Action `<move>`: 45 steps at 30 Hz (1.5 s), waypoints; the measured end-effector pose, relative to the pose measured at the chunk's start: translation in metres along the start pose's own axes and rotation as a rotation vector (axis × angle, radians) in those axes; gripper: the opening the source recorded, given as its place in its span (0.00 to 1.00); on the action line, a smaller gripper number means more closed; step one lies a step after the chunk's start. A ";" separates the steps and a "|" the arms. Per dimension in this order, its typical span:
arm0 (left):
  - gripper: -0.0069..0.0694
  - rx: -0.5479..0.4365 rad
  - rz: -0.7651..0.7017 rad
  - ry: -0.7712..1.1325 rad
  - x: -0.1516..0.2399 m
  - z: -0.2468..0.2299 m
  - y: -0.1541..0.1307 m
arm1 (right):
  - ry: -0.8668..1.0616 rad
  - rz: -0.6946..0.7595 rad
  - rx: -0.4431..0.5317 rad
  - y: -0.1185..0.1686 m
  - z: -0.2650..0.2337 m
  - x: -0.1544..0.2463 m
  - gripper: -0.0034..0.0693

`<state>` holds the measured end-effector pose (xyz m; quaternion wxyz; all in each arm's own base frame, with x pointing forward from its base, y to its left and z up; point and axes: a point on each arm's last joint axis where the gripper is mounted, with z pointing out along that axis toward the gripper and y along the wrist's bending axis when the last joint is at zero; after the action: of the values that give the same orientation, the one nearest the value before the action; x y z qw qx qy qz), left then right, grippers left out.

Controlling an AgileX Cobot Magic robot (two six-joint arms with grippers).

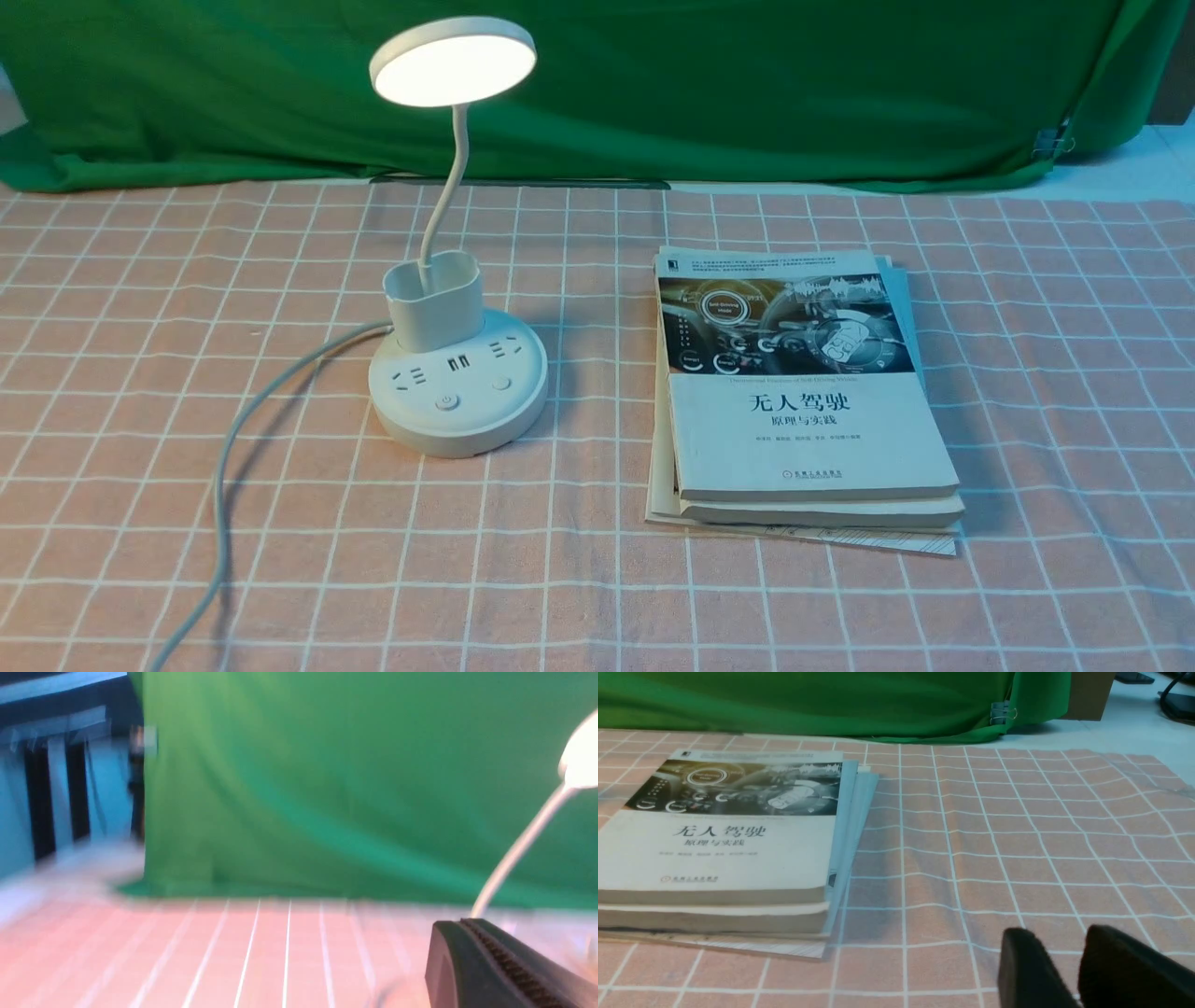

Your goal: Turn on the table lamp on the pink coffee tablecloth with your hand.

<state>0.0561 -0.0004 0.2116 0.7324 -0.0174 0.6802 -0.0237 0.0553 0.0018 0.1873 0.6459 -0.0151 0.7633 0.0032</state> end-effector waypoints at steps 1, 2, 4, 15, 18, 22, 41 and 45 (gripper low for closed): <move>0.09 -0.002 -0.012 0.084 0.009 0.000 0.000 | 0.000 0.000 0.000 0.000 0.000 0.000 0.38; 0.09 0.001 -0.037 0.162 0.016 -0.001 0.000 | 0.000 0.000 0.000 0.000 0.000 0.000 0.38; 0.09 0.006 -0.051 0.213 0.020 -0.002 0.000 | 0.000 0.000 0.000 0.000 0.000 0.000 0.38; 0.09 0.077 -0.018 0.267 0.025 -0.003 -0.004 | 0.000 0.000 0.000 0.000 0.000 0.000 0.38; 0.09 0.077 -0.018 0.267 0.025 -0.003 -0.004 | 0.000 0.000 0.000 0.000 0.000 0.000 0.38; 0.09 0.077 -0.018 0.267 0.025 -0.003 -0.004 | 0.000 0.000 0.000 0.000 0.000 0.000 0.38; 0.09 0.077 -0.018 0.267 0.025 -0.003 -0.004 | 0.000 0.000 0.000 0.000 0.000 0.000 0.38; 0.09 0.077 -0.018 0.267 0.025 -0.003 -0.004 | 0.000 0.000 0.000 0.000 0.000 0.000 0.38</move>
<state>0.0545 -0.0059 0.1870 0.6354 0.0077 0.7700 -0.0584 0.0553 0.0018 0.1873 0.6459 -0.0151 0.7633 0.0032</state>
